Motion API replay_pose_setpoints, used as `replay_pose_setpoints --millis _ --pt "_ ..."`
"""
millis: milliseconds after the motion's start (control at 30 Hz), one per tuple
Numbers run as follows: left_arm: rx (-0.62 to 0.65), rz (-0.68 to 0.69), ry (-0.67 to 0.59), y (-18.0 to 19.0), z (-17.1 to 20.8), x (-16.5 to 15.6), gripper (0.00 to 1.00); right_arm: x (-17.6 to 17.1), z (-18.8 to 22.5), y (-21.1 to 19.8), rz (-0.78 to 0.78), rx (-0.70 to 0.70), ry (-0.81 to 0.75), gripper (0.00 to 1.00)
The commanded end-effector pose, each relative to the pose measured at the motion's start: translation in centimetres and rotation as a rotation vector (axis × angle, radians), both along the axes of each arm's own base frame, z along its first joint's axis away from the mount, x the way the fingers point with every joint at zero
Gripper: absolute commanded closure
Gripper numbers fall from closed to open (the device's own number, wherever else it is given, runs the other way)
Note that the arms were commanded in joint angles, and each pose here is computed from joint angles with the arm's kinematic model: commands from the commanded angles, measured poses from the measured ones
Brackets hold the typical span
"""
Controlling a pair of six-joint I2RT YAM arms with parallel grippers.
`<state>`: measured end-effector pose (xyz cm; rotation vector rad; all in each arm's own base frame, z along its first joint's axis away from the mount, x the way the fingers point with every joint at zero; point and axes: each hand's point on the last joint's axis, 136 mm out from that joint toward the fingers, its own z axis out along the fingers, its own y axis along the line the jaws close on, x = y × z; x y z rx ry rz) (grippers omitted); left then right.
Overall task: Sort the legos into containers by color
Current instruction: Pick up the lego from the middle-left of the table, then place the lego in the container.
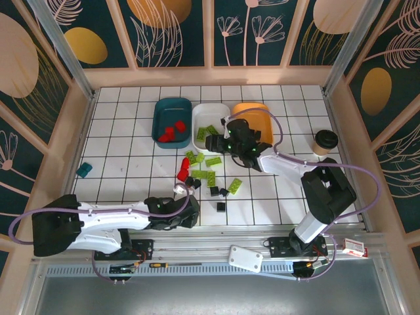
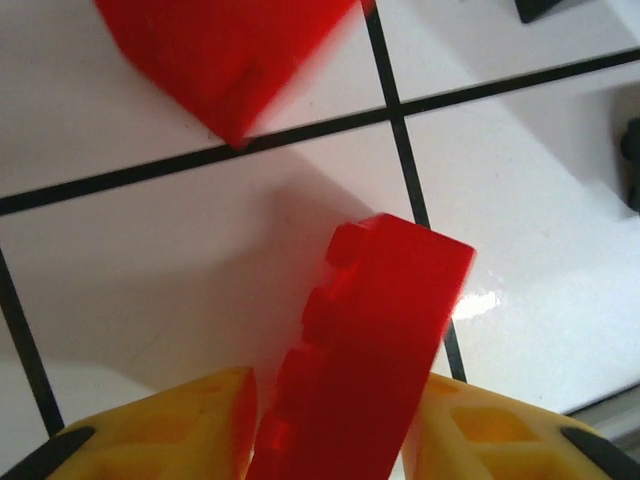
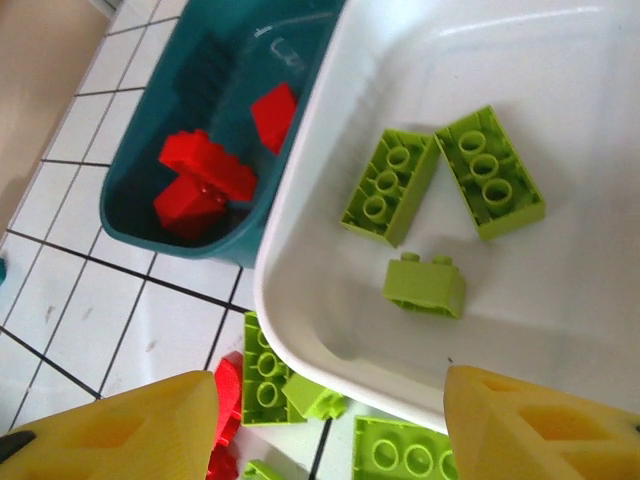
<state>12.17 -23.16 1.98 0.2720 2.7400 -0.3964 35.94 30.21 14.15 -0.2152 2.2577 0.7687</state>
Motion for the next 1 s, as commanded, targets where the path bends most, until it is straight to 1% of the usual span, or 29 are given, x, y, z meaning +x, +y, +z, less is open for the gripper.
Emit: replay_pose_setpoints --millis 0,100,200,333,433,533,700,800,900,967 --pt "-0.009 -0.009 -0.047 -1.0 1.1 0.9 0.66 0.0 1.9 -0.2 -0.01 0.052 -0.035 0.39" --pt "-0.042 -0.011 -0.088 -1.6 2.6 1.6 0.7 -0.1 2.0 -0.9 -0.027 0.046 -0.037 0.39" --pt "-0.077 -0.003 -0.138 -2.3 4.6 2.4 0.71 -0.3 2.3 -1.5 -0.042 0.057 -0.043 0.38" --pt "-0.094 0.041 -0.229 -2.0 8.1 5.1 0.75 -0.7 2.9 -2.3 -0.06 0.072 -0.052 0.38" --pt "-0.13 0.121 -0.304 -0.3 10.6 8.5 0.79 -1.1 2.9 -2.6 -0.065 0.08 -0.05 0.38" --pt "-0.112 0.22 -0.4 2.2 13.1 12.2 0.8 -1.4 2.8 -2.8 -0.068 0.084 -0.043 0.38" --pt "-0.184 0.361 -0.494 5.3 16.4 18.5 0.82 -1.8 2.7 -3.3 -0.078 0.088 -0.041 0.38" --pt "-0.192 0.406 -0.505 6.1 16.8 22.0 0.83 -2.0 2.5 -3.5 -0.082 0.087 -0.036 0.38" --pt "-0.185 0.445 -0.472 6.7 15.5 25.5 0.88 -2.3 2.4 -3.6 -0.08 0.088 -0.028 0.38" --pt "-0.171 0.472 -0.463 7.2 14.7 27.5 0.89 -2.6 2.3 -3.7 -0.078 0.089 -0.024 0.38"
